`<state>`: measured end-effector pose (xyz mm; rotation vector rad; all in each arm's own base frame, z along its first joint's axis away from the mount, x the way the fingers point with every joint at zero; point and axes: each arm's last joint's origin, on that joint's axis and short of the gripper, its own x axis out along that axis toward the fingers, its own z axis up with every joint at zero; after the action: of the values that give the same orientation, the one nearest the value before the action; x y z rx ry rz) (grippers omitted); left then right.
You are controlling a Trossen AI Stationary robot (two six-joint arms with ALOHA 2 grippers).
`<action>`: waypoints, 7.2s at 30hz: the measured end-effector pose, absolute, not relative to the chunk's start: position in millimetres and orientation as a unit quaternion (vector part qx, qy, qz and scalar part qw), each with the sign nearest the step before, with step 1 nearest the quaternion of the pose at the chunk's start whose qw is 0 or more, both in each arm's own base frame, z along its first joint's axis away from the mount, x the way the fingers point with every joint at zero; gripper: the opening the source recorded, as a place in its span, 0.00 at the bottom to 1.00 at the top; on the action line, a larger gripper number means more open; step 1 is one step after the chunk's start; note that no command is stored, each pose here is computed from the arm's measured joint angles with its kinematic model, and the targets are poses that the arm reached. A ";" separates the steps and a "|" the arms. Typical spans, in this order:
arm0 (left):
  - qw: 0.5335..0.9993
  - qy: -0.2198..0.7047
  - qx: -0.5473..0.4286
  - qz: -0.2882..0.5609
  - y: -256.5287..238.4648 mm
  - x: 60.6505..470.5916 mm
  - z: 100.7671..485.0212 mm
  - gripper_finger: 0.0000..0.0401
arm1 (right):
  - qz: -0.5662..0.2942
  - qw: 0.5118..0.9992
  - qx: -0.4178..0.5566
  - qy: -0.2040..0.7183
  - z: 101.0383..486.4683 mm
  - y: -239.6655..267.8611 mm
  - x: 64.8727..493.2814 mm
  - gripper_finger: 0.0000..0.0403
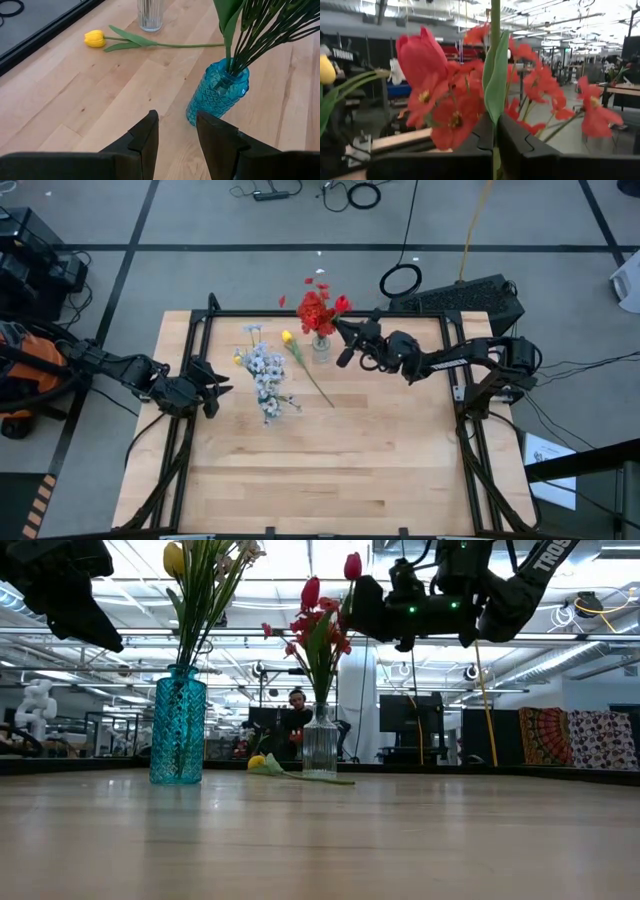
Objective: Sort flowers into vase by color
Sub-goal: Put the red flower into the transparent vase, then put the yellow flower into the blue vase
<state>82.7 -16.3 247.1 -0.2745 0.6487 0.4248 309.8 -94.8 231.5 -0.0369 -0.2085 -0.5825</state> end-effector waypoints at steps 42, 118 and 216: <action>0.916 0.317 -0.132 0.208 -16.1 82.5 246.8 0.35 | -0.266 0.964 0.020 0.012 278.4 -62.9 263.0 0.43; 0.916 0.316 -0.130 0.211 -15.9 82.3 246.7 0.35 | -0.195 0.751 0.194 0.600 130.3 16.7 394.5 0.03; 0.917 0.318 -0.129 0.205 -16.3 82.6 246.9 0.35 | -0.019 0.927 0.225 0.298 204.5 157.4 409.7 0.00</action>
<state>82.6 -16.3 246.9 -0.2659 0.6532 0.4220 409.7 157.4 204.5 0.4613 0.6107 -0.0382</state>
